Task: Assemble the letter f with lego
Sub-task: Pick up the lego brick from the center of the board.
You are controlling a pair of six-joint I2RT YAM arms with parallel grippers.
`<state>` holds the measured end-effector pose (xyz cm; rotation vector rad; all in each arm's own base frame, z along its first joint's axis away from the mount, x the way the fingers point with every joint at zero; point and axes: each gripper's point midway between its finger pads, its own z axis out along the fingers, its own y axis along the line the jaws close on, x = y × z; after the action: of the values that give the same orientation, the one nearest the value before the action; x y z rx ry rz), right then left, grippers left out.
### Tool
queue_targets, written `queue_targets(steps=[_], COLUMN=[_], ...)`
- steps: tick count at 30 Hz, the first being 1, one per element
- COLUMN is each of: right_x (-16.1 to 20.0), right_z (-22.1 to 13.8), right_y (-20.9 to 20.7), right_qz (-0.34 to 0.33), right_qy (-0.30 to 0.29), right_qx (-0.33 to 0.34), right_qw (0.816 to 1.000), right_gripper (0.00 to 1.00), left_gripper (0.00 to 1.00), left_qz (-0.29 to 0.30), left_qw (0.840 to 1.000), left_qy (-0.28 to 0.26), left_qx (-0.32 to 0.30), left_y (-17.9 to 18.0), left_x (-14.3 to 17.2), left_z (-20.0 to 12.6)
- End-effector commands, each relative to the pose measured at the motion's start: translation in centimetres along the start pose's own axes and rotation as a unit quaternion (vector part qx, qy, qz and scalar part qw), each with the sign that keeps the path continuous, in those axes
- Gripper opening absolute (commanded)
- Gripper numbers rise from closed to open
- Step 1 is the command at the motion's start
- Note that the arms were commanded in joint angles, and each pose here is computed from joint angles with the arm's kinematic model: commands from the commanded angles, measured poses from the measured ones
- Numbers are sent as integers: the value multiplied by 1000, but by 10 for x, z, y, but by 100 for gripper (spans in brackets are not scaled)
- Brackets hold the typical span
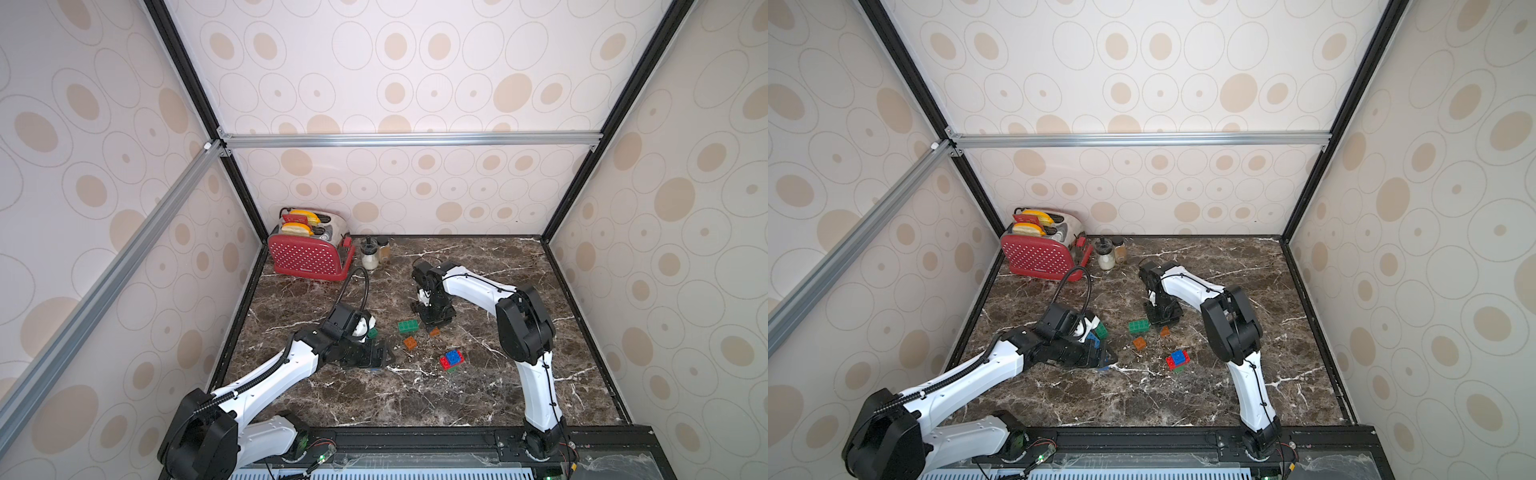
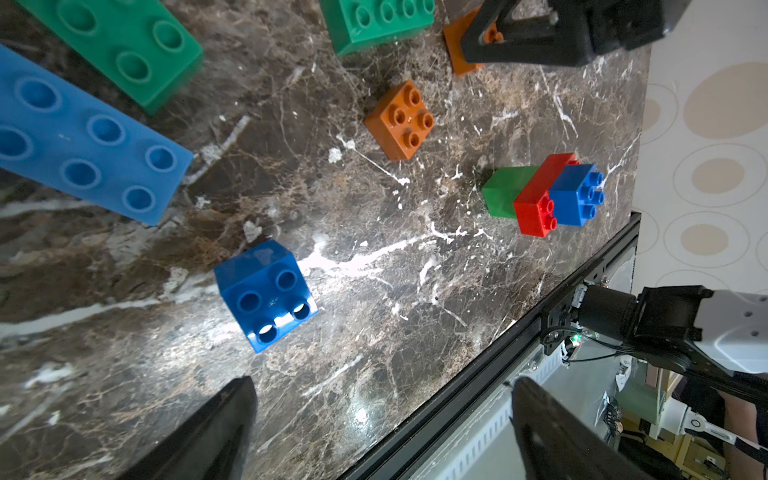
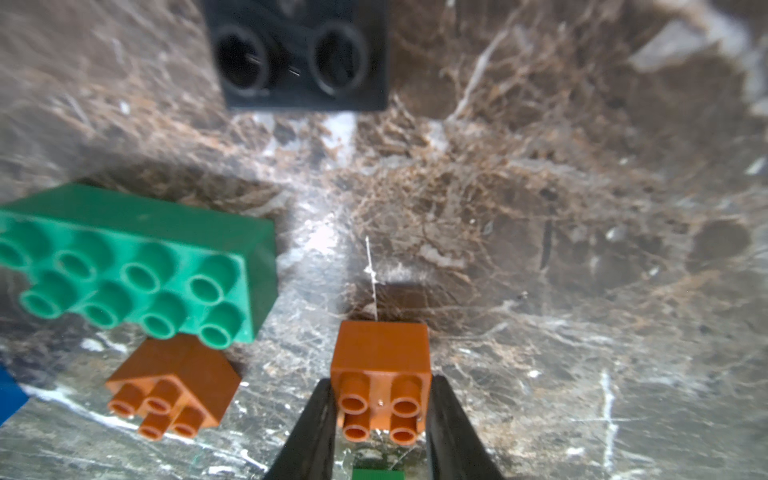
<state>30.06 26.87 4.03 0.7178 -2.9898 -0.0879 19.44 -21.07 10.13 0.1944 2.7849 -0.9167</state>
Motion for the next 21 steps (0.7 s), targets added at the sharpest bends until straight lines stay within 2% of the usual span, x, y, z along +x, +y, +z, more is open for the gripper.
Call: queue_targets(steps=[1, 4, 10, 12, 17, 21], right_x=[2, 9, 38, 51, 86, 108], right_z=[-39, -61, -107, -116, -119, -110], right_y=[3, 3, 3, 3, 5, 1], right_qz=[-10, -15, -29, -33, -36, -33], right_qy=[-25, -38, -64, -70, -62, -55], right_qx=[-7, -11, -23, -31, -55, -60], right_qw=[1000, 999, 997, 997, 996, 996], right_gripper=[30, 30, 31, 32, 32, 32], left_gripper=[96, 95, 94, 93, 94, 95], left_qz=[37, 55, 142, 173, 229, 271], left_qw=[998, 996, 984, 976, 959, 945], left_qy=[-51, -75, -99, -115, -139, -129], left_qx=[13, 16, 32, 57, 96, 131], left_y=[-11, -17, -51, -65, -80, -93], left_x=[-19, -24, -19, -17, -8, 12], left_z=[-10, -11, 7, 10, 8, 6])
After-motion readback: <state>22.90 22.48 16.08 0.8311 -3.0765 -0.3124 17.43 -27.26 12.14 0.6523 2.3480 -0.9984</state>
